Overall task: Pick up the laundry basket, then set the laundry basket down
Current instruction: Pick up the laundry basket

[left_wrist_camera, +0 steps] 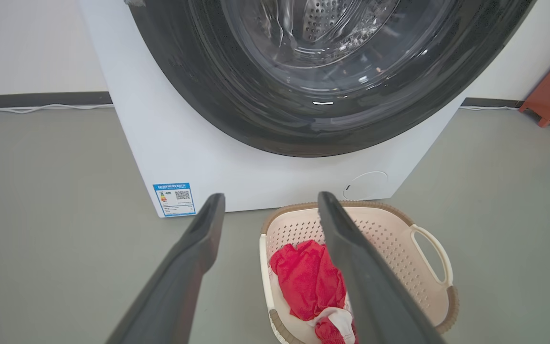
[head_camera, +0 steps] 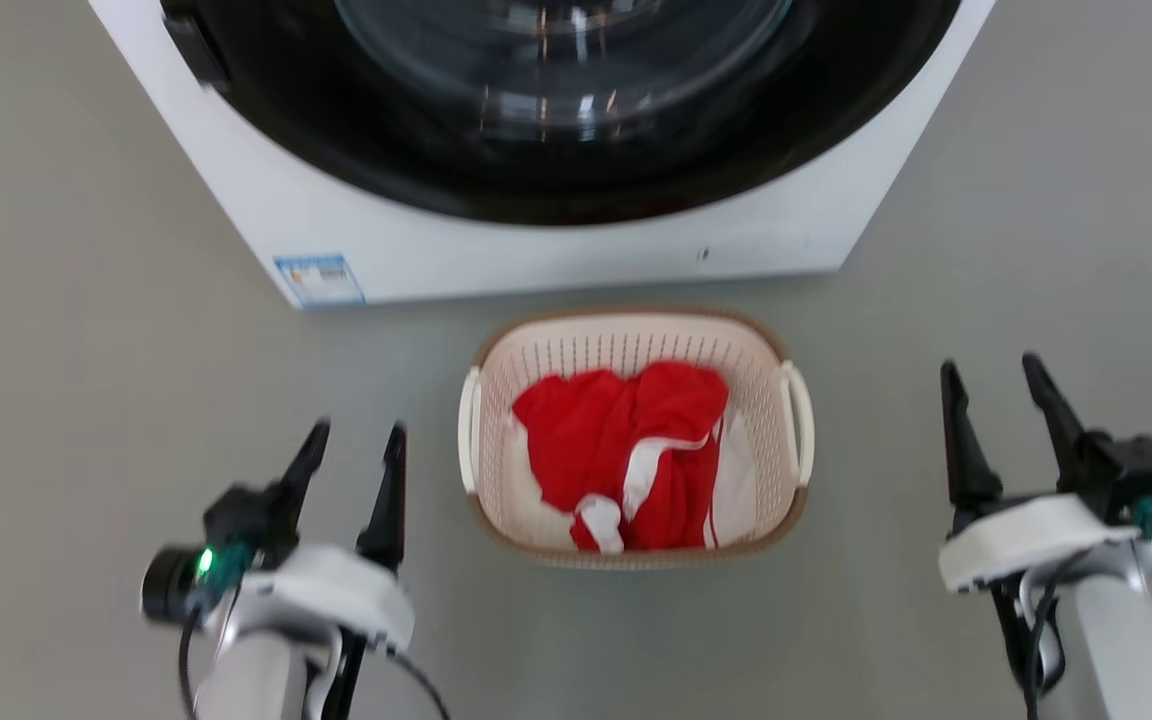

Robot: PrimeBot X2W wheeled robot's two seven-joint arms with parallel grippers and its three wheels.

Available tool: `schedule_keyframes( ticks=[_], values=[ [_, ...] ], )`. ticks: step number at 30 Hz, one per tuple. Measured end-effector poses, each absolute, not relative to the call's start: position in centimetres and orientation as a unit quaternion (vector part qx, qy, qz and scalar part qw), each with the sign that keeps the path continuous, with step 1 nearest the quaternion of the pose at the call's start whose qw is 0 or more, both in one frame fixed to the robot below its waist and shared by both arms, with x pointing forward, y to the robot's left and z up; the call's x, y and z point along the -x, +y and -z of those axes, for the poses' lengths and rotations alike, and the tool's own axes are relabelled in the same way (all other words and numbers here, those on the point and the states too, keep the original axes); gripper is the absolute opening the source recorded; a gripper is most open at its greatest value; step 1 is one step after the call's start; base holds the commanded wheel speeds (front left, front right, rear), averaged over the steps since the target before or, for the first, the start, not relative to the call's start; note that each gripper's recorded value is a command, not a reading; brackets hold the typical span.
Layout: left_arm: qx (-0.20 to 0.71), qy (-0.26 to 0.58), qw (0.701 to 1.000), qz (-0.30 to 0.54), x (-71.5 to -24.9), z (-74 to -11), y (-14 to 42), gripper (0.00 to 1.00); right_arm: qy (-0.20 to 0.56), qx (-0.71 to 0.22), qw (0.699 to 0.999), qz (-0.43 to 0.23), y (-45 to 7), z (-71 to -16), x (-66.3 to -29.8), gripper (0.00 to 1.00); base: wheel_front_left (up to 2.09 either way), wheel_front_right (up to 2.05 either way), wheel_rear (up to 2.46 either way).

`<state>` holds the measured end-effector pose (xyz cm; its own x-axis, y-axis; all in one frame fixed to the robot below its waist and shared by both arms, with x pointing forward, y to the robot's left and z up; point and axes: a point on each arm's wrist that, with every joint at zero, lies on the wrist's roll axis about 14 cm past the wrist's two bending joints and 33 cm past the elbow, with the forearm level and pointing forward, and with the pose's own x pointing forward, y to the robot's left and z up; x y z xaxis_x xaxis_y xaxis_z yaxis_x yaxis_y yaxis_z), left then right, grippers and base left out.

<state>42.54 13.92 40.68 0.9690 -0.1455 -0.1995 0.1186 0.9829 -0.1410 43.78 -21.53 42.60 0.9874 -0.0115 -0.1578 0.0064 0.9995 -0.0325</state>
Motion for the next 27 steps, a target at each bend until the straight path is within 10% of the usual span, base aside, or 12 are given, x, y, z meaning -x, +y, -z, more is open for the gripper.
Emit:
schedule_keyframes(
  ticks=[27],
  values=[
    [0.07,0.272,0.953,0.112,-51.5,-25.0,9.2,1.0,0.268,-0.009,0.963,-0.031,-18.9,-24.4,-51.9,1.0,0.0,0.0,0.0]
  ],
)
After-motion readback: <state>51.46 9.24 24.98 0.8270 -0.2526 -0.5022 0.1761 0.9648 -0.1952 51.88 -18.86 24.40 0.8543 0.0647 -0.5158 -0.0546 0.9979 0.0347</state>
